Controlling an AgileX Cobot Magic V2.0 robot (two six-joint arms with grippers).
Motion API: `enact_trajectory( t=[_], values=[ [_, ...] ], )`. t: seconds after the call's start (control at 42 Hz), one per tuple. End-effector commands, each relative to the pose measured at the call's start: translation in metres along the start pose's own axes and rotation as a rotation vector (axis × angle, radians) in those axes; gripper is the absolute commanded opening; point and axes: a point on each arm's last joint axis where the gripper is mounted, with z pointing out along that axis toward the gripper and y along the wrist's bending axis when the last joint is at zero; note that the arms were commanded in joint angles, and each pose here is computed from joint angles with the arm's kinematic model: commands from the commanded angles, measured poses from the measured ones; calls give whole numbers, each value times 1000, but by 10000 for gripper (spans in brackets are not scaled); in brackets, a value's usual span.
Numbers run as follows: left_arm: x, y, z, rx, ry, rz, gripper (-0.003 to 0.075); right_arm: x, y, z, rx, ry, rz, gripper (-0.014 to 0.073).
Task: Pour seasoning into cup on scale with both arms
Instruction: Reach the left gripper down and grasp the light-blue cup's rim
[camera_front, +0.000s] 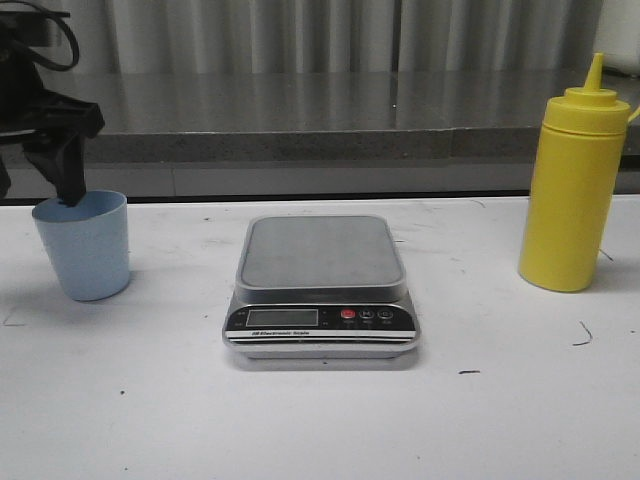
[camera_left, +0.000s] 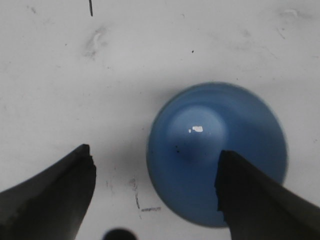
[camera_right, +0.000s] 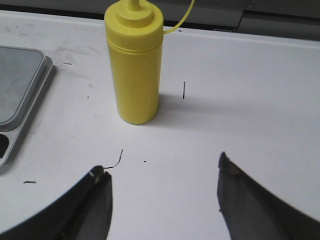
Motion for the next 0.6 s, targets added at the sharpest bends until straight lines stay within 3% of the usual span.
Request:
enact_trajectory(
  t=[0.0,0.167,0.571],
  values=[
    [-18,-2,-15,4,-110,8,493,-14,-1,-3,13,-85,-14,479],
    [-19,-3,-3,-1,-92,12,477,-14,-1,-3,13,-85,-14,479],
    [-17,-2,-3,-3,-68,12,66,-14,-1,-3,13,-85,-14,479]
  ],
)
